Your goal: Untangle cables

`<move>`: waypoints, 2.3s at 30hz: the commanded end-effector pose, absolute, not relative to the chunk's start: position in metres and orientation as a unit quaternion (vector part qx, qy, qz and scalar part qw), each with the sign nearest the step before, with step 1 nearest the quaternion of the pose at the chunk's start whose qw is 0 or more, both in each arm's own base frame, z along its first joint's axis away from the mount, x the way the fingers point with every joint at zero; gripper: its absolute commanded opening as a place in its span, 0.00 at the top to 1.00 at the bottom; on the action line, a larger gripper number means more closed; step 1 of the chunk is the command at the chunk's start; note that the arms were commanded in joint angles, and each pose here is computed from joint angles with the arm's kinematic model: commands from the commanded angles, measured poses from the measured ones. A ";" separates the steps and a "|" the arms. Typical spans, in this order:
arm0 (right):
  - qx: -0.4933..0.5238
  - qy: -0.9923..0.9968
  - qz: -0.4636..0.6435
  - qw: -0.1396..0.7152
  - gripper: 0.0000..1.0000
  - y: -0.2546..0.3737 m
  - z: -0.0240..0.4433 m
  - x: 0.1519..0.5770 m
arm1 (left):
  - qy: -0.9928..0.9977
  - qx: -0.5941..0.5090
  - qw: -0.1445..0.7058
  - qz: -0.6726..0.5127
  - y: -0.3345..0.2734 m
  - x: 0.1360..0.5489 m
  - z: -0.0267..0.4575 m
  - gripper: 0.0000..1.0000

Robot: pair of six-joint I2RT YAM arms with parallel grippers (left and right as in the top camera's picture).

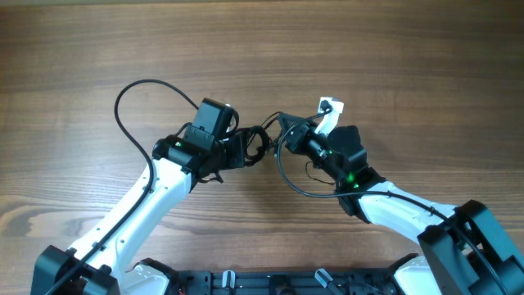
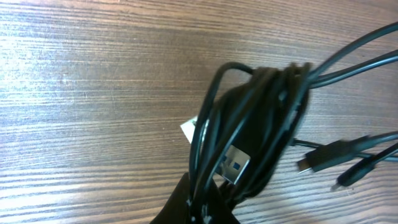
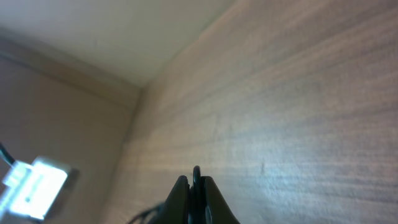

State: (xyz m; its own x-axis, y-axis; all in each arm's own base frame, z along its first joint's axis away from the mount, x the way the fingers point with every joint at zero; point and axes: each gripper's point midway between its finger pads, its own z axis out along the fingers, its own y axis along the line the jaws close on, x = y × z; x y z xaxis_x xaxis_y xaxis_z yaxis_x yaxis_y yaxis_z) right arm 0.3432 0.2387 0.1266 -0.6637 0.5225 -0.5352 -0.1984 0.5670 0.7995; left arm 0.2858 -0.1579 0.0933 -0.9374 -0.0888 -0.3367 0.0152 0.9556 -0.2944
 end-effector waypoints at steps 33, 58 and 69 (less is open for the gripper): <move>0.098 0.868 0.450 0.188 0.95 0.256 0.063 0.281 | 0.929 -0.347 -0.037 -0.124 -0.153 0.229 0.044 0.05; 0.090 0.868 0.458 0.171 0.95 0.259 0.063 0.275 | 0.926 -0.374 -0.017 -0.055 -0.137 0.255 -0.016 0.96; -0.014 0.834 0.547 0.072 0.79 0.285 0.087 0.228 | 0.909 -0.366 0.137 -0.146 -0.105 0.321 0.057 0.96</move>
